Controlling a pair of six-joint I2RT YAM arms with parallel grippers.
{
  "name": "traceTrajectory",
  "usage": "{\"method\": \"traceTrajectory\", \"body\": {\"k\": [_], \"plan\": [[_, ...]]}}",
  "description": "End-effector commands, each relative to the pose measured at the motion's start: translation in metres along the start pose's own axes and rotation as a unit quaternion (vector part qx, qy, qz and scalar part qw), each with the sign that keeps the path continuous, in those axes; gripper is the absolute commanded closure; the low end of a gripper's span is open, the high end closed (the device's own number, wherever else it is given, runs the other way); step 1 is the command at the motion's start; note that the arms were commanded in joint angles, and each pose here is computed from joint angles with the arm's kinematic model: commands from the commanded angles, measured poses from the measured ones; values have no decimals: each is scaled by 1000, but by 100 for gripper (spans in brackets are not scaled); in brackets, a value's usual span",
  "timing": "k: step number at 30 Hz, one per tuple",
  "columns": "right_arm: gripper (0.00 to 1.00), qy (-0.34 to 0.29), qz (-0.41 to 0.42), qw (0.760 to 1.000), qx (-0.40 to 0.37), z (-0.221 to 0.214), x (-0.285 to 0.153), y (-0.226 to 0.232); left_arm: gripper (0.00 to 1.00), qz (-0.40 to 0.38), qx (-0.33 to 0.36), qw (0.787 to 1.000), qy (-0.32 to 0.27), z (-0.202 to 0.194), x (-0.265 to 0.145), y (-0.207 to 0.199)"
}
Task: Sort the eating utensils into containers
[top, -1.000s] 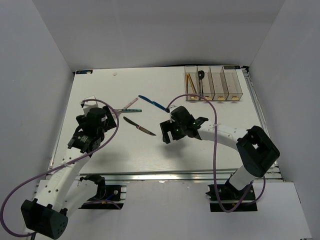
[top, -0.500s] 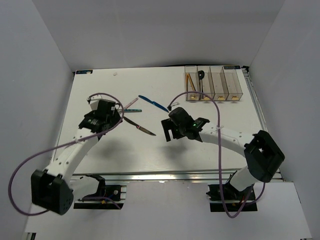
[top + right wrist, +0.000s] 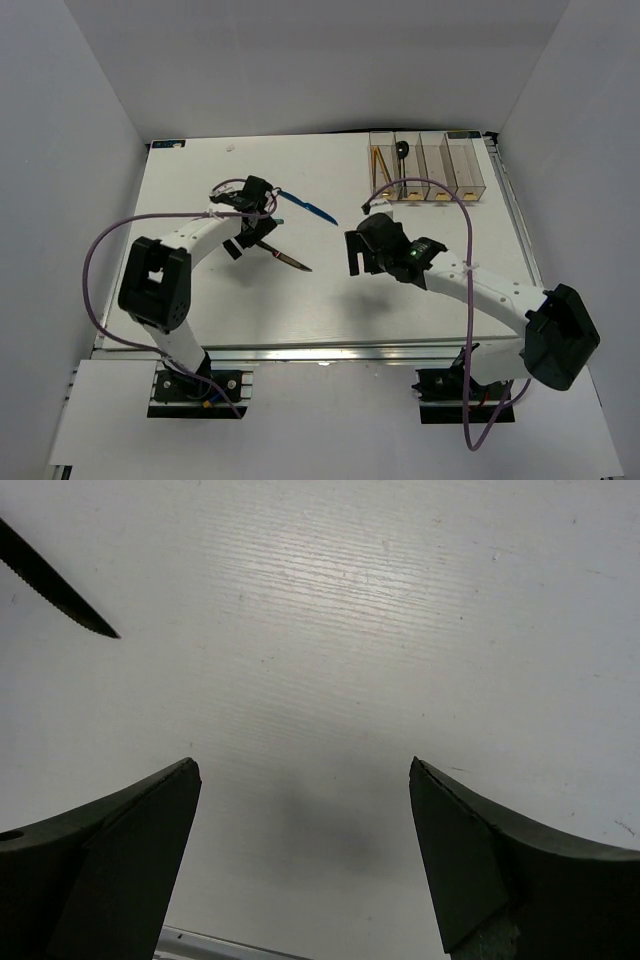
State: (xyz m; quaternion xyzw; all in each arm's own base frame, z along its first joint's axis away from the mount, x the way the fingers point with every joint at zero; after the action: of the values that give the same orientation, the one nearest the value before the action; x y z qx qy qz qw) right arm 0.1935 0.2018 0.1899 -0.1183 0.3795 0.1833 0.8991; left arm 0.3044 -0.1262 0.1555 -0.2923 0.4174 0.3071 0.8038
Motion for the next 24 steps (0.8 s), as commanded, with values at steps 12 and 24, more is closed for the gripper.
{"method": "traceTrajectory", "body": {"k": [12, 24], "plan": [[11, -19, -2, 1000, 3, -22, -8, -13, 11, 79, -33, 994, 68, -22, 48, -35], [11, -38, 22, 999, 16, -27, -19, -14, 36, 109, -44, 990, 80, -29, 65, -20]]}}
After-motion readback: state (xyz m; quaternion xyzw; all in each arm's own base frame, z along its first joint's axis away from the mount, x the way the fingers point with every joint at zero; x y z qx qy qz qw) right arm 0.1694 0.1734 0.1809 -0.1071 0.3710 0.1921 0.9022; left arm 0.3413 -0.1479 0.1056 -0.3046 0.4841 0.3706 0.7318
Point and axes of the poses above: each gripper's point midway between its finger pads, its own x axis out along the fingers, its own y axis along the line the jaws close on, z = x × y, the point moved 10 cm from there along -x, back along the fingers, and after that the axes turned 11 degrees about -x, right-handed, at the moved point
